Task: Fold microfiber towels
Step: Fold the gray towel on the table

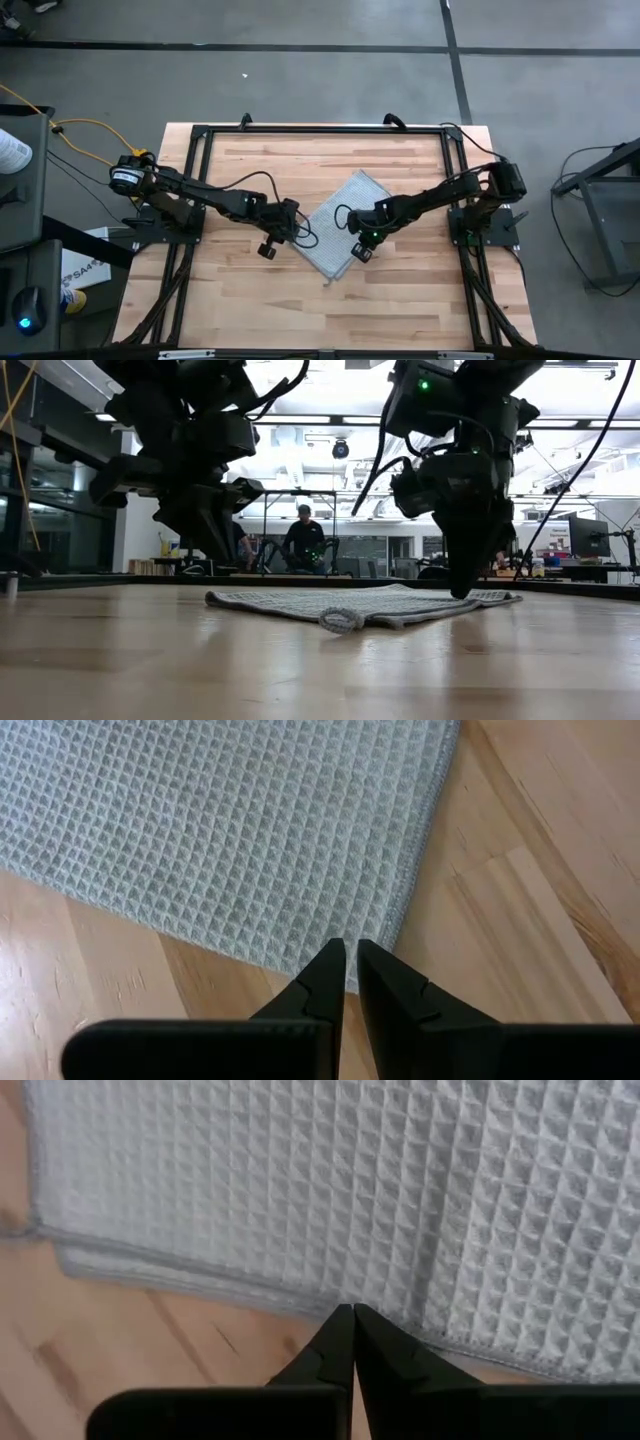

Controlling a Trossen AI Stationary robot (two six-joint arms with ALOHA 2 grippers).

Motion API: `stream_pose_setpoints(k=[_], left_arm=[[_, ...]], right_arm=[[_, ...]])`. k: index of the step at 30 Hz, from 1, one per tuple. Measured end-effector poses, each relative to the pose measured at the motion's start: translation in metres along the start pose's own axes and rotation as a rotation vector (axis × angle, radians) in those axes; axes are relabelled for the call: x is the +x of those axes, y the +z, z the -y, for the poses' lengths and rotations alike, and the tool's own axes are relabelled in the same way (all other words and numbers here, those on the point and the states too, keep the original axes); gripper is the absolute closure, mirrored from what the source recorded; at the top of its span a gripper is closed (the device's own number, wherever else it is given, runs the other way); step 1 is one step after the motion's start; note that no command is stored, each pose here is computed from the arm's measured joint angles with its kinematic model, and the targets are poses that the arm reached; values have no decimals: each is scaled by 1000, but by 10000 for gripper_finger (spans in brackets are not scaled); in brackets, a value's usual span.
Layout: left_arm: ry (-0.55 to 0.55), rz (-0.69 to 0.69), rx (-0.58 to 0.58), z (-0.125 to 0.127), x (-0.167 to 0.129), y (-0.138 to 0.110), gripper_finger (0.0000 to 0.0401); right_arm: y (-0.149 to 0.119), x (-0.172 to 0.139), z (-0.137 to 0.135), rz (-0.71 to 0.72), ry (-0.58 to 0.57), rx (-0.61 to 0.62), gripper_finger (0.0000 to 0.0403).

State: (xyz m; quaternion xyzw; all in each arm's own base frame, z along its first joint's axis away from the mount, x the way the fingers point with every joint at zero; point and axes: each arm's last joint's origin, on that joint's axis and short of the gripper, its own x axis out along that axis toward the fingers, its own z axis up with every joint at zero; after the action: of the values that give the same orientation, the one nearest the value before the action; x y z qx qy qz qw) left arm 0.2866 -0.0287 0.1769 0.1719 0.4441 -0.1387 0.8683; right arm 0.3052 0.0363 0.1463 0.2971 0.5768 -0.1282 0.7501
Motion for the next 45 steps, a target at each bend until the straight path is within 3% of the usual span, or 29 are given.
stream_pose_setpoints(k=[9, 18, 22, 29, 38, 45], left_arm=[[-6, -7, -13, 1, 0, -1, 370], [-14, -30, -19, 2, 0, -3, 370], [-15, -32, -22, 2, 0, -3, 370], [-21, -51, -27, 2, 0, -5, 370], [-20, -56, -27, 2, 0, -5, 370], [-18, -49, -27, 2, 0, -4, 370]], right_arm=[[10, -1, -9, 83, 124, -29, 401], [11, 2, -10, 92, 123, -35, 401], [12, 9, -9, 93, 112, -46, 401], [15, 32, -14, 51, 199, -60, 400], [-12, 28, -28, -52, 165, -79, 400], [-28, 24, -26, -116, 45, -101, 400]])
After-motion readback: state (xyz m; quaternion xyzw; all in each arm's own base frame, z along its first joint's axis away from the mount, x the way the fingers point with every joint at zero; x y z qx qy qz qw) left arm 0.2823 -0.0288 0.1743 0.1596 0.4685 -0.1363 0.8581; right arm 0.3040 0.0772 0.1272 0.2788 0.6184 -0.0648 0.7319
